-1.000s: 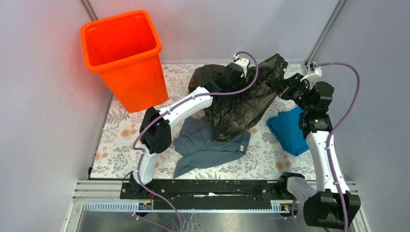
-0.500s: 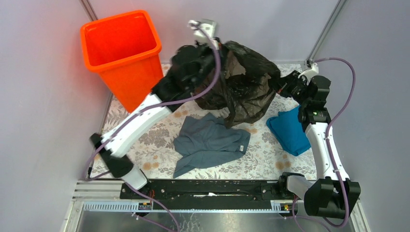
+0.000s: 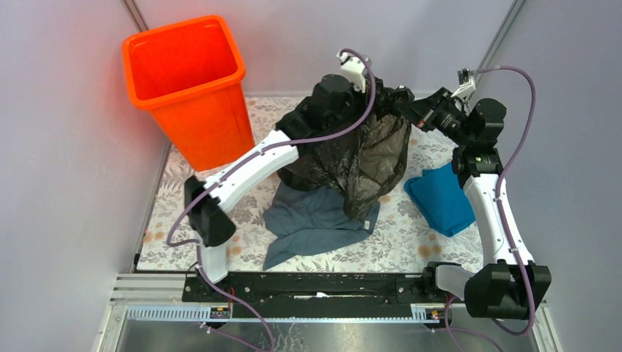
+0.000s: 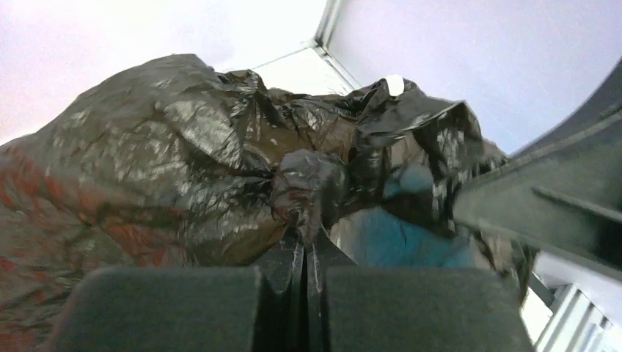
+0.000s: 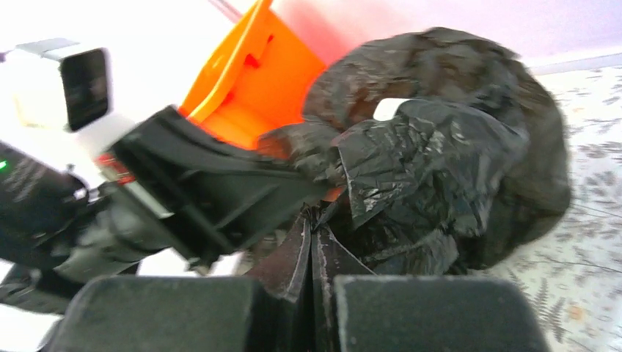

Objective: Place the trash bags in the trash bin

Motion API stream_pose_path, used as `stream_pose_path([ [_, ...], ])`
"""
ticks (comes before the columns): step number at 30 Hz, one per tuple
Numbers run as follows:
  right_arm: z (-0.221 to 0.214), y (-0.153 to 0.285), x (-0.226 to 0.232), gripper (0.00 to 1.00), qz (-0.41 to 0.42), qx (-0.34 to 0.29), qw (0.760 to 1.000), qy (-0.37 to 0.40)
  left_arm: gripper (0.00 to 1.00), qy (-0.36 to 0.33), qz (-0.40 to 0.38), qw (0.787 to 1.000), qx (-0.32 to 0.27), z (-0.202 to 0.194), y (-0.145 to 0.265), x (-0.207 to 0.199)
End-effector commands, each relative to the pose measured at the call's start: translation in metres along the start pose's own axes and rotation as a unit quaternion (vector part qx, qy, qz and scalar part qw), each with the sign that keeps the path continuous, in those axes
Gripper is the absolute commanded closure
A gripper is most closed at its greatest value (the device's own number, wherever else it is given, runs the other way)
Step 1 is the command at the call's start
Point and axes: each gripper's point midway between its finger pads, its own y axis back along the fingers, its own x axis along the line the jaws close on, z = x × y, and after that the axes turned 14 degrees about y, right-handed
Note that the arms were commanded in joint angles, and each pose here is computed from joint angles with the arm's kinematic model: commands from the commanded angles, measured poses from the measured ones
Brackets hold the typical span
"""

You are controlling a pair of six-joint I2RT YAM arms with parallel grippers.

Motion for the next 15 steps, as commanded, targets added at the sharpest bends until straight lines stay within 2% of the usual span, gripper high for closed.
stream_pose_path([
  [1, 0.017, -0.006, 0.049, 1.0, 0.092, -0.007, 0.996, 0.016, 1.0, 0.051, -0.084, 0.994, -0.05, 0.062, 0.013, -0.056],
  [5, 0.002, -0.019, 0.067, 0.99, 0.135, 0.02, 0.991, 0.004, 1.0, 0.077, -0.098, 0.989, -0.076, 0.076, 0.006, -0.066],
  [8, -0.007, -0.025, 0.071, 0.93, 0.137, 0.03, 0.99, -0.002, 1.0, 0.087, -0.096, 0.988, -0.089, 0.08, 0.001, -0.064],
  [12, -0.008, -0.025, 0.07, 0.59, 0.122, 0.019, 0.992, 0.009, 1.0, 0.092, -0.096, 0.987, -0.091, 0.078, -0.003, -0.064],
  [15, -0.009, -0.025, 0.08, 0.43, 0.129, 0.019, 0.991, 0.021, 1.0, 0.09, -0.093, 0.987, -0.093, 0.077, -0.007, -0.062],
])
